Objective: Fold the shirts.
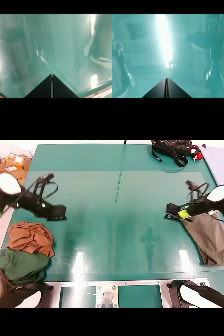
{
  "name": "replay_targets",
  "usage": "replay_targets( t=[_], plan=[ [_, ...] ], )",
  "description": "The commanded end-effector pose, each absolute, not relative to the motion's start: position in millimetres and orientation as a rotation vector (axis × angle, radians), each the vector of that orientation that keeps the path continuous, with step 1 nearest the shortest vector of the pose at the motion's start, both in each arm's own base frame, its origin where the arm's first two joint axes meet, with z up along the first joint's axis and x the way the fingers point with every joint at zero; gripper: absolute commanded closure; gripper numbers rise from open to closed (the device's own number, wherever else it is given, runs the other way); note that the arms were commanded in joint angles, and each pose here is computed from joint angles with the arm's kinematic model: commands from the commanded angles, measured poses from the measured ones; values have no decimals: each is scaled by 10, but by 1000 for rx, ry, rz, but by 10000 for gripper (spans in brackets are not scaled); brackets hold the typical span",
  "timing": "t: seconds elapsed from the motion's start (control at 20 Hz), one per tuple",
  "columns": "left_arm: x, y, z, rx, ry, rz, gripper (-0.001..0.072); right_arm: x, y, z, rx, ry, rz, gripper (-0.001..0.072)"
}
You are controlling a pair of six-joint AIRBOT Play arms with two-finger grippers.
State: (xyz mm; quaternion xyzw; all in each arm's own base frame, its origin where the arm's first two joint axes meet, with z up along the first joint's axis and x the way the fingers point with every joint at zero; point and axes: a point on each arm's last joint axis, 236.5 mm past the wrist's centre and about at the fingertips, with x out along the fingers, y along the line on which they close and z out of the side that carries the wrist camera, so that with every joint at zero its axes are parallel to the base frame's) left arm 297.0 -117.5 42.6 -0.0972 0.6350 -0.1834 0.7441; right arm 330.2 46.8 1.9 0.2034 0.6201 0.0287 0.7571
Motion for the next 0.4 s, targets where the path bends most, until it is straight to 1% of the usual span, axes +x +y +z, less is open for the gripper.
replay_targets(
  t=[0.0, 0.15, 0.35],
  plan=[
    [2734, -1159, 251, -226, 1414, -386, 682, 3250, 824, -63, 395, 1345, 143, 689],
    [2813, -1157, 261, -227, 1381, -380, 682, 3207, 851, -68, 396, 1363, 152, 689],
    [2780, -1165, 259, -228, 1394, -385, 682, 3208, 847, -69, 396, 1363, 151, 689]
  ],
)
